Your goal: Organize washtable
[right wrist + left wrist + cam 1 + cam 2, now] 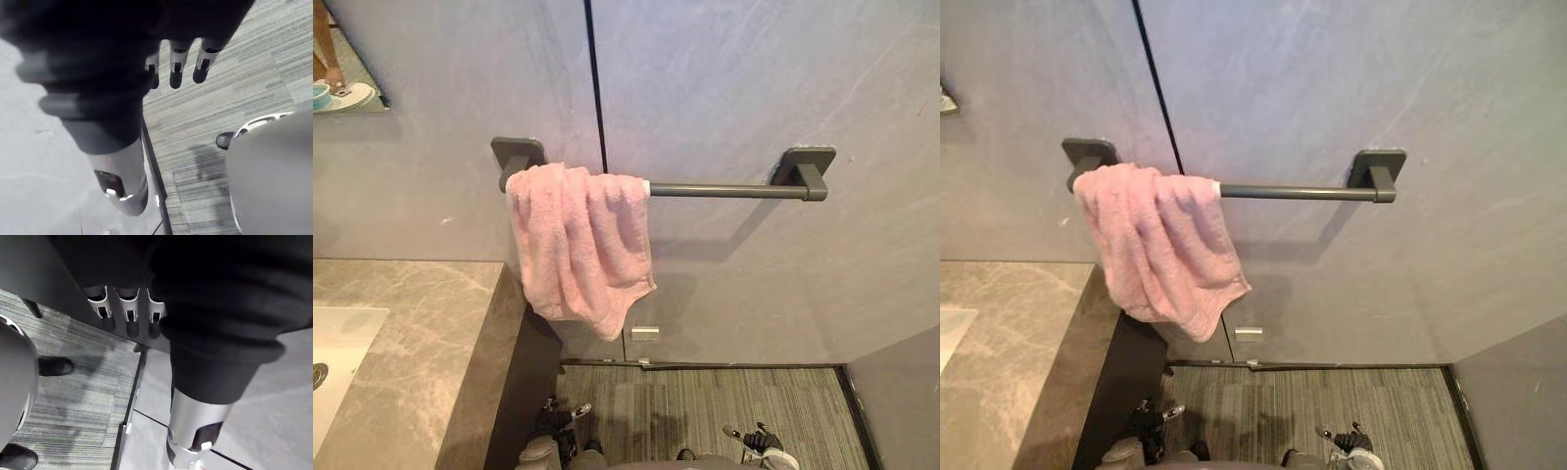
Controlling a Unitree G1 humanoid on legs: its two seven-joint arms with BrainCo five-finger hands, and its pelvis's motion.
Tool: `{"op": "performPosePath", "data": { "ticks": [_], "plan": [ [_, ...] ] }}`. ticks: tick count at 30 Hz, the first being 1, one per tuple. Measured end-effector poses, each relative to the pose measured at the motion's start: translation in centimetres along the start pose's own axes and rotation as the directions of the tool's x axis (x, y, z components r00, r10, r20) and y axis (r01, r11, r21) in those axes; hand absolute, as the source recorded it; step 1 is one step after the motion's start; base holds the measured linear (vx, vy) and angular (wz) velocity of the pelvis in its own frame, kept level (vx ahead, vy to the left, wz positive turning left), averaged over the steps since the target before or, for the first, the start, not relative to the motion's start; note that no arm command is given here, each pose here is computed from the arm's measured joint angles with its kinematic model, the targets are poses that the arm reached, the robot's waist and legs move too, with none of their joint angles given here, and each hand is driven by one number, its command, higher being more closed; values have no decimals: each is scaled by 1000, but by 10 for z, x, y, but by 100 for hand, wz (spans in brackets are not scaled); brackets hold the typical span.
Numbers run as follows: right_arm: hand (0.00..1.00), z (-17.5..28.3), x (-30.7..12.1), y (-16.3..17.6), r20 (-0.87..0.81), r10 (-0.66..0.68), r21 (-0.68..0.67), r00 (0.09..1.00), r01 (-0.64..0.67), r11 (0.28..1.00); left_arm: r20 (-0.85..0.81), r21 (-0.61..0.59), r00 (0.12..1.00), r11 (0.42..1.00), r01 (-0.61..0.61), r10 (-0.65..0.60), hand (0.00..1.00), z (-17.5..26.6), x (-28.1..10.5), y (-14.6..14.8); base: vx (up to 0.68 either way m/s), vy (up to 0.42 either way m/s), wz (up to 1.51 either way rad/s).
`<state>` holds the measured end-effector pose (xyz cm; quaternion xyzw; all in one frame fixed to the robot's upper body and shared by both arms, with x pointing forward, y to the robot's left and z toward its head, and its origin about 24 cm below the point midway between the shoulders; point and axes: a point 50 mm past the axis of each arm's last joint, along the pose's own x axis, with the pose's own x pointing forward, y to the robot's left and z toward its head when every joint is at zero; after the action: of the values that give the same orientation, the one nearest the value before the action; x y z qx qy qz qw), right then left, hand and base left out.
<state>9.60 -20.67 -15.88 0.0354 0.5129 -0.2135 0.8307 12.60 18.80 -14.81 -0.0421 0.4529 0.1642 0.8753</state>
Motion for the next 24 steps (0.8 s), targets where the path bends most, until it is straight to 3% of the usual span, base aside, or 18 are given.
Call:
{"op": "performPosePath", "data": {
  "ticks": [7, 13, 24],
  "plan": [
    [0, 8, 0, -3, 44, 0, -48, 999, 2, 999, 345, -158, 937, 987, 6, 49, 0, 57, -25, 16, -65, 34, 11],
    [0, 18, -3, -3, 110, 13, -84, 994, -3, 996, 462, -242, 886, 968, 73, 49, 0, 80, -41, 16, 1, 2, 0],
    [0, 18, -4, -4, 118, 18, -105, 993, -6, 994, 667, -236, 745, 957, 171, 31, 0, 130, -65, 14, 22, -6, 0]
  ]
}}
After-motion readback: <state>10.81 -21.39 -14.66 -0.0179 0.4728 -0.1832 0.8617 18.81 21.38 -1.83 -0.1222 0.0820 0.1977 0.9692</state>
